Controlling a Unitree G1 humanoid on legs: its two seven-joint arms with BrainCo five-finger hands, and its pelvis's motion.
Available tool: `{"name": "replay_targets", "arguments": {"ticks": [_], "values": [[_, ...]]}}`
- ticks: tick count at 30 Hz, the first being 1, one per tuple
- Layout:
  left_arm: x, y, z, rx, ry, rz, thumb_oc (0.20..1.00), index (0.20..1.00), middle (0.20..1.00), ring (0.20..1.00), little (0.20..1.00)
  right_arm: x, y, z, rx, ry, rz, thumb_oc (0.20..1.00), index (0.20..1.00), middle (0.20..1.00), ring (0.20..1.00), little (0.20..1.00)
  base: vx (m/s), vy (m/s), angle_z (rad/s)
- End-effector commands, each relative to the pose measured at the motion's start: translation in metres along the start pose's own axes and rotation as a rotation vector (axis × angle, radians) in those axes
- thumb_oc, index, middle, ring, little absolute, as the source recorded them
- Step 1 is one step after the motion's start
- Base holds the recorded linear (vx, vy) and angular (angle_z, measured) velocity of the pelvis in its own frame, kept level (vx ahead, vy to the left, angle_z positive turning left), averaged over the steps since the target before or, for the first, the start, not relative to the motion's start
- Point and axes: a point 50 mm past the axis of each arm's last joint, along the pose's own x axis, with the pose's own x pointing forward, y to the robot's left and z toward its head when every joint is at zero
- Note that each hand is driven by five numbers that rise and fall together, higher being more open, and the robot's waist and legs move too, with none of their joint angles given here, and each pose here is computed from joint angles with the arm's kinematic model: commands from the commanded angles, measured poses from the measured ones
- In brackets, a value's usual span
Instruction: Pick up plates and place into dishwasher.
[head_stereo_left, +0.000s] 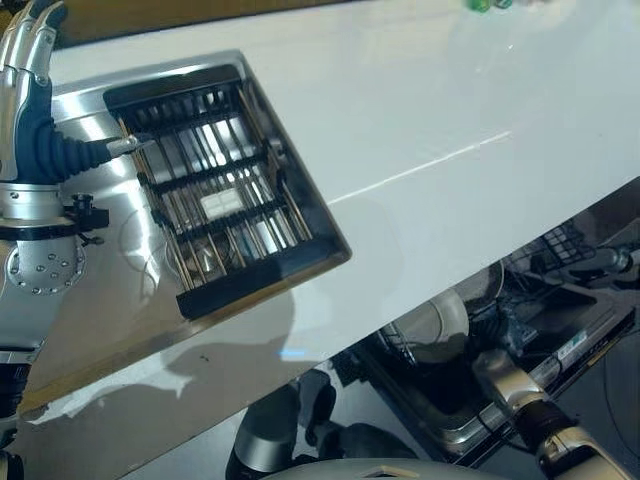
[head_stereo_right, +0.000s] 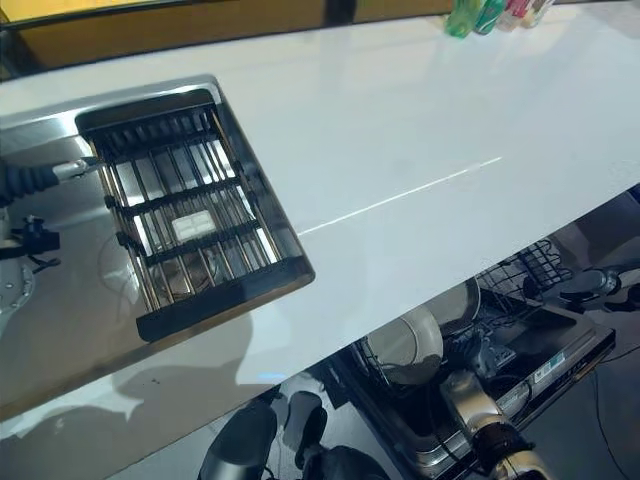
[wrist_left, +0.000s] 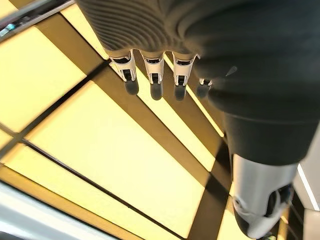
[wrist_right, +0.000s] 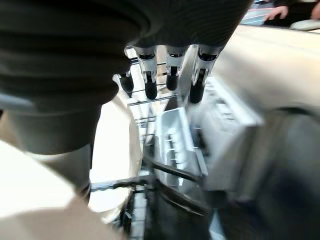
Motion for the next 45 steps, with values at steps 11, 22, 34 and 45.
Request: {"name": "replay_targets", "arguments": {"ticks": [11, 22, 34, 45], "values": [[-0.024, 0.012, -0.011, -0.001, 0.041, -0.082, 1.0, 1.0, 1.0, 1.0, 1.0, -0.013, -0.034, -0.004, 0.164, 0.002, -0.23, 1.0, 1.0, 1.0, 1.0, 1.0, 0.05, 0.01, -0.03], [-0.046, 0.003, -0.018, -0.025, 0.115, -0.132, 1.0, 1.0, 1.0, 1.0, 1.0, -0.038, -0.019, 0.003, 0.435, -0.022, -0.23, 1.0, 1.0, 1.0, 1.0, 1.0, 0.04, 0.09, -0.04], [-0.061, -0.006, -0.018, -0.076, 0.126, -0.128, 1.0, 1.0, 1.0, 1.0, 1.0, -0.054, -0.009, 0.016, 0.86, 0.066, -0.424, 1.0, 1.0, 1.0, 1.0, 1.0, -0.02, 0.067, 0.18], [-0.057, -0.033, -0.005, -0.153, 0.119, -0.06, 1.0, 1.0, 1.0, 1.0, 1.0, -0.049, -0.027, 0.036, 1.069, 0.037, -0.678, 1.0, 1.0, 1.0, 1.0, 1.0, -0.14, 0.163, 0.27]]}}
